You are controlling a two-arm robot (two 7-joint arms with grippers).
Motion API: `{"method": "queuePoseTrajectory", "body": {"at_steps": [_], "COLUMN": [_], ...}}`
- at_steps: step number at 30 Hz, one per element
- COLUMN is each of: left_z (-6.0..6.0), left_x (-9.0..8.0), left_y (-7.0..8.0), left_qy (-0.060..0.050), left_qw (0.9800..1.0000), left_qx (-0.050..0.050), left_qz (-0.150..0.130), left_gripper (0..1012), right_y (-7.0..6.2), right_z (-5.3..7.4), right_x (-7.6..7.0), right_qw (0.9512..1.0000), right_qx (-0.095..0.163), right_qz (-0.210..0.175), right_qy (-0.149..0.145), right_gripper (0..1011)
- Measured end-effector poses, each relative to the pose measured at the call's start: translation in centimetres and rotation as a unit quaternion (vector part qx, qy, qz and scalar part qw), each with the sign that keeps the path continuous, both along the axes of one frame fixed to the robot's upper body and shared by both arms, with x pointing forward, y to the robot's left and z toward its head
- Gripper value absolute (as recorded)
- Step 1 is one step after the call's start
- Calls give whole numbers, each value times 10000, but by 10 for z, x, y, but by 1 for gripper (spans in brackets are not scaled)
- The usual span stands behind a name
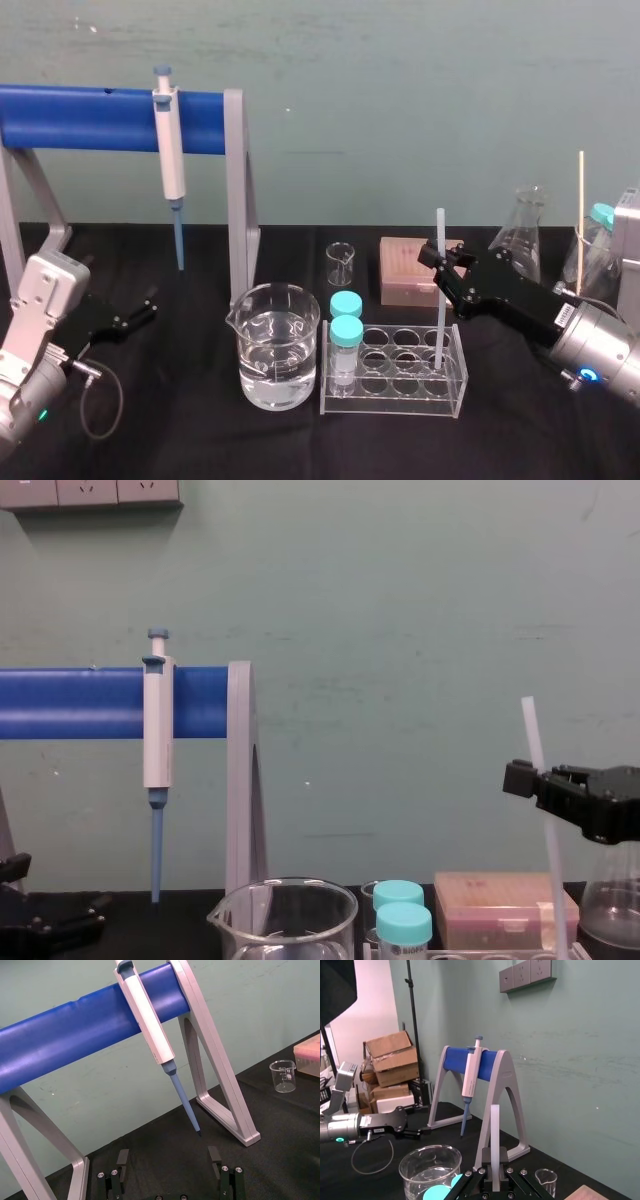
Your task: Pick up the stirring rod with one hand, then place it down.
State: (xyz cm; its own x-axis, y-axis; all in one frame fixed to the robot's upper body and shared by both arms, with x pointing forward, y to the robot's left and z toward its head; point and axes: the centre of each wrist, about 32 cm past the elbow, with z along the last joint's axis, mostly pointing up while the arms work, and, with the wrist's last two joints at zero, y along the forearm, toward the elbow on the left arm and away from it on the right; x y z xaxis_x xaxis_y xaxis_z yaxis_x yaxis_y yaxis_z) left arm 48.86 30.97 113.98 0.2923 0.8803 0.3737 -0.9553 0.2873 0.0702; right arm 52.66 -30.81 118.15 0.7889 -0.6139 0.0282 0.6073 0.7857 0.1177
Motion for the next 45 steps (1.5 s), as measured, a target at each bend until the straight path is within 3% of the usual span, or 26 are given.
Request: {"method": "queuePoseTrajectory", "body": {"at_steps": [11,22,45], "left_z": [0,0,0], "left_x": [0,0,0], "left_y": [0,0,0], "left_qy": [0,0,0], "left_qw": [10000,10000,10000], "left_qx": [0,0,0], "left_qz": [0,0,0], "left_gripper": [1000,1000,1000], "right_y": [-1,0,2], "right_z": [-19,-31,-35], "right_x": [3,5,2], "right_qw": [9999,9997,9992], "right_qx": [4,-86,-275], "right_qz": [47,22,23], "right_qy": [119,224,281], "right_gripper": [66,66,66]}}
